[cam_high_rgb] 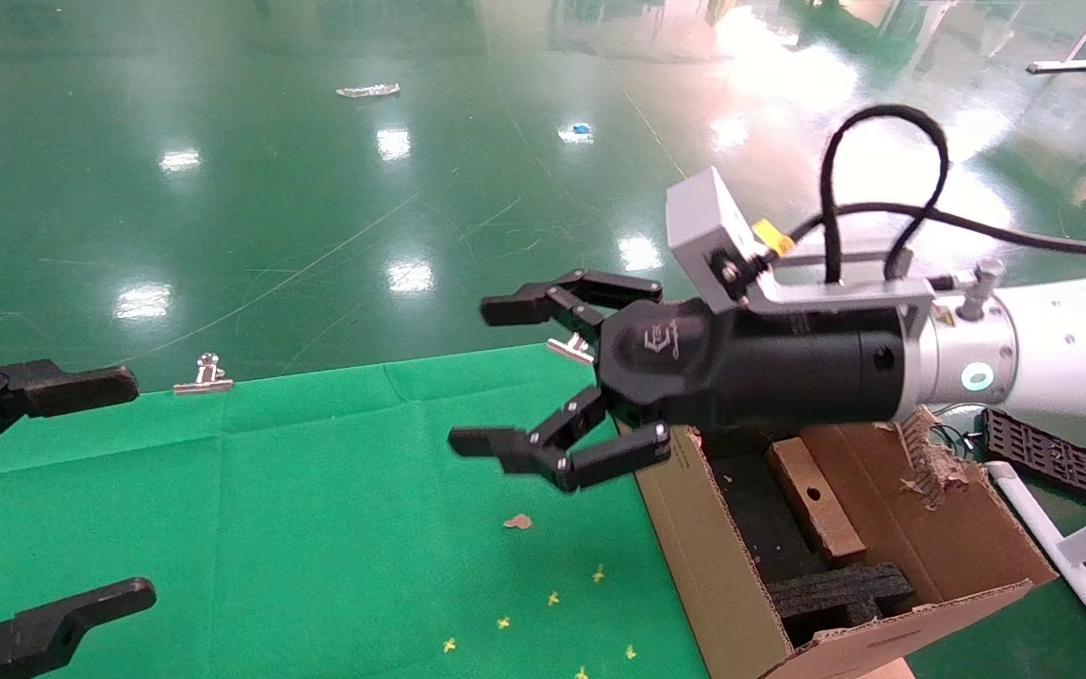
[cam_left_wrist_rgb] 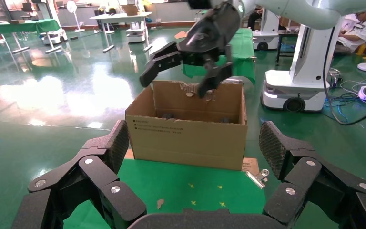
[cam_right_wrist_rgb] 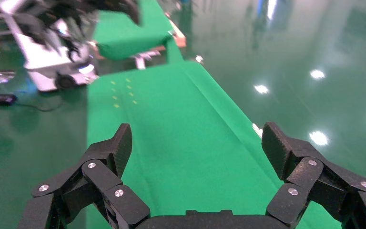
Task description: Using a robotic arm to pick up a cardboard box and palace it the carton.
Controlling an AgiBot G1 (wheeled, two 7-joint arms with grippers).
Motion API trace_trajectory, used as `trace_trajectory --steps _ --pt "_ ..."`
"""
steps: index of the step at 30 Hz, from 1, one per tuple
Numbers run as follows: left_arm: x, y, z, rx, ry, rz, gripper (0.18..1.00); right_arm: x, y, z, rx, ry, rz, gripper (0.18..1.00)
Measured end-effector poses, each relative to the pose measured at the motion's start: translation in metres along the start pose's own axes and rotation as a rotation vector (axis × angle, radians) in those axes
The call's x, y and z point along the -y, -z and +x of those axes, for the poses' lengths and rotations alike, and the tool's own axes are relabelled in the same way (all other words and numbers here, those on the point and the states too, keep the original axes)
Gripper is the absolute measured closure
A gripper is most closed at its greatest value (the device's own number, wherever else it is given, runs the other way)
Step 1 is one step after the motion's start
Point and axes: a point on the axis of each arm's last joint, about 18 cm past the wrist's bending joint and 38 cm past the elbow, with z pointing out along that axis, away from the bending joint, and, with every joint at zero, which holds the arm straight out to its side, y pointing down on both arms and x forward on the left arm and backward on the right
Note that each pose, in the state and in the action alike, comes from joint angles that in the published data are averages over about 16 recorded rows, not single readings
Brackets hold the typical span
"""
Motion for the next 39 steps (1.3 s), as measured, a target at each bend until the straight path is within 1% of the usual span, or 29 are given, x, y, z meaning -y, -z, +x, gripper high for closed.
trace_trajectory --steps 8,16,22,39 --pt "0.000 0.000 0.000 0.000 0.000 0.000 0.184 0.000 -0.002 -0.028 0.082 0.065 0.108 0.178" --pt "0.000 0.000 0.000 0.000 0.000 0.000 0.184 -0.001 0.000 -0.045 0.121 0.102 0.175 0.178" --pt "0.000 0.000 0.000 0.001 0.000 0.000 0.184 -0.001 0.000 -0.047 0.126 0.106 0.185 0.178" --pt "0.000 0.000 0.000 0.001 0.000 0.000 0.184 0.000 -0.001 -0.043 0.117 0.100 0.167 0.178"
